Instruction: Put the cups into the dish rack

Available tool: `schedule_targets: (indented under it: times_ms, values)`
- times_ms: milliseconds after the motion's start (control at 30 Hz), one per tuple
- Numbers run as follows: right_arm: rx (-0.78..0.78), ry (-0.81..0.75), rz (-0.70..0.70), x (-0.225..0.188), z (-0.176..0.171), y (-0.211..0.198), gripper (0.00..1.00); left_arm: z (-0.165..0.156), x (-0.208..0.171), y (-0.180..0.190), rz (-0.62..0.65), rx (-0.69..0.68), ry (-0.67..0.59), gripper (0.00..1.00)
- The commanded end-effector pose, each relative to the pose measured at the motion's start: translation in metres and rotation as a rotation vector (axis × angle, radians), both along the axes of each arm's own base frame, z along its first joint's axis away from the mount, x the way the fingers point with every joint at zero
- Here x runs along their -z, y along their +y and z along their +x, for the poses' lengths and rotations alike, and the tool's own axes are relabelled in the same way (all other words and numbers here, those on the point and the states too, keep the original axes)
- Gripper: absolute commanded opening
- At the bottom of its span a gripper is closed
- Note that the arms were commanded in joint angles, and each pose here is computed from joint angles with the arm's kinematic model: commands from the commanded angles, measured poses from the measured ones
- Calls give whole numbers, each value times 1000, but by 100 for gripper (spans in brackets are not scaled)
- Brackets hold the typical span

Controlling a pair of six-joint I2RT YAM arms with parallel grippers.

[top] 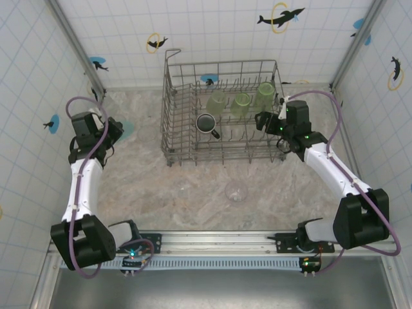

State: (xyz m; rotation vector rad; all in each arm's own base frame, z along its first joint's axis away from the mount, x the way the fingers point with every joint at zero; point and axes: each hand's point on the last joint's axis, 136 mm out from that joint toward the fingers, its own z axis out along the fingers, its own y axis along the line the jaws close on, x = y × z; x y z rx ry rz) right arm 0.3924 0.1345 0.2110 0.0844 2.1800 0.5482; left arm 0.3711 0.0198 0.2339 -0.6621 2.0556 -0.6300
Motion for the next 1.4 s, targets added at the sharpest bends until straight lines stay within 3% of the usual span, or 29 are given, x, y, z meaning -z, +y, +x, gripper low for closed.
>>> schedule_targets:
  times_ms: [0,133,367,533,667,1100,1167,1367]
  values:
    - [-15,-20,20,-5,4,6,100,9,-27,-17,-103,83,-134,0]
    - [-25,-29,45,-6,4,10,100,14,-42,-34,-197,169,-202,0]
    - [-75,-18,57,-4,2,24,100,15,-71,-37,-222,184,-300,0]
    - [-134,-22,66,-5,-1,38,100,11,-89,-47,-314,224,-372,0]
    - [-173,-38,58,-9,-2,48,100,9,-92,-65,-394,283,-386,0]
    - [-153,-37,61,-15,3,48,100,19,-133,-145,-439,500,-433,0]
    - [-153,-48,75,-23,4,47,100,18,-150,-157,-458,552,-462,0]
    - [-158,-73,179,-42,7,48,100,19,-152,-188,-483,626,-466,0]
